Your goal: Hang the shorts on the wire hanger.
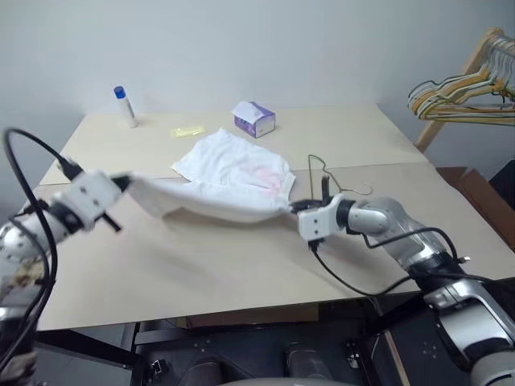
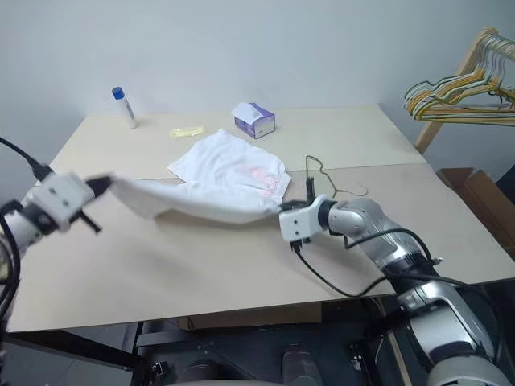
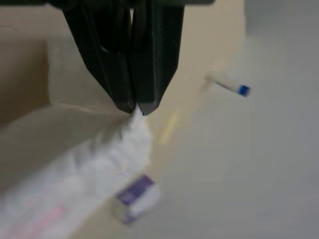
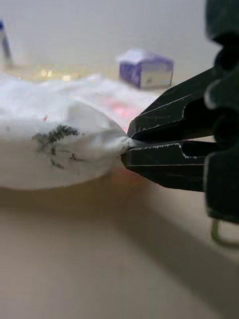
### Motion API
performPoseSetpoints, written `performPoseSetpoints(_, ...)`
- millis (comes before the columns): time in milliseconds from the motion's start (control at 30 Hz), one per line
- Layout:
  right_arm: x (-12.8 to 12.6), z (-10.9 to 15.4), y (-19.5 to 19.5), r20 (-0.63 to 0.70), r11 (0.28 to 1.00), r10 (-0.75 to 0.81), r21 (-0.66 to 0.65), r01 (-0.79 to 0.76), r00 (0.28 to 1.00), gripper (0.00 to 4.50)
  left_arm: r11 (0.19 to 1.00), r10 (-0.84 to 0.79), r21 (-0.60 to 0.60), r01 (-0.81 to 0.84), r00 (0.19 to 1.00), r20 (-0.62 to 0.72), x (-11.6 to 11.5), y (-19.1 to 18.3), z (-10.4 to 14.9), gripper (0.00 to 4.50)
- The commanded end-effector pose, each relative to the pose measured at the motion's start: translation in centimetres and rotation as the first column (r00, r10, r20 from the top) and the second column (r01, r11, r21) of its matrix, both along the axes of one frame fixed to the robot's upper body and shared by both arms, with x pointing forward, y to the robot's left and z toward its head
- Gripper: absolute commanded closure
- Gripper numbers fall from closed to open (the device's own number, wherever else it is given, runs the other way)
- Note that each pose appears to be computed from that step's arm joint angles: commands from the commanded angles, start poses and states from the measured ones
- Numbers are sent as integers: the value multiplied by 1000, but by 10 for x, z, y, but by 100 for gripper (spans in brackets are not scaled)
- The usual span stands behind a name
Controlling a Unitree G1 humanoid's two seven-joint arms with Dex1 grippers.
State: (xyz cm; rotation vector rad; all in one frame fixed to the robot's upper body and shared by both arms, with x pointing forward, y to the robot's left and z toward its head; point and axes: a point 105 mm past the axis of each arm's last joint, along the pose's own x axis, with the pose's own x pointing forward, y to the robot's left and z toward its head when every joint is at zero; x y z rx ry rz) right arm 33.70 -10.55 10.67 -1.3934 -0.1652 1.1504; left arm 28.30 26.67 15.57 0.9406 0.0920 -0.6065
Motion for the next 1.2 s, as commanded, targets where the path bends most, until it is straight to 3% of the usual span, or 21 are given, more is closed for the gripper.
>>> performPoseSetpoints(33, -23, 9, -1, -80, 995, 87, -51, -92, 993, 447, 988, -107, 91, 124, 979, -173, -28, -9, -8, 450)
performPoseSetpoints(233, -40, 2, -8, -171, 986, 116, -102, -135, 978, 447, 958, -134, 172, 230, 887, -442, -64, -5, -30, 450)
performPoseSetpoints(367, -45, -3, -9, -186, 980, 129, -123, -153, 974, 447, 944, -133, 186, 272, 831, -541, -79, -7, -32, 450)
performPoseSetpoints(700, -58, -5, -19, -230, 971, 145, -154, -183, 962, 447, 935, -121, 189, 299, 774, -622, -92, -12, -38, 450)
performPoseSetpoints(800, -59, -5, -20, -230, 972, 151, -143, -186, 962, 355, 938, -139, 157, 309, 750, -647, -96, -17, -42, 382)
performPoseSetpoints(1033, -62, 2, -38, -284, 971, 115, -172, -169, 952, 101, 935, -151, 152, 320, 749, -645, -93, -15, -35, 147)
performPoseSetpoints(1133, -55, 19, -46, -300, 993, 49, -90, -79, 953, 0, 937, -133, 176, 301, 775, -618, -87, -7, -26, 46)
performPoseSetpoints(1200, -38, 31, -48, -310, 998, -68, -9, 68, 948, 0, 947, -153, 150, 284, 811, -564, -79, -9, -16, 2)
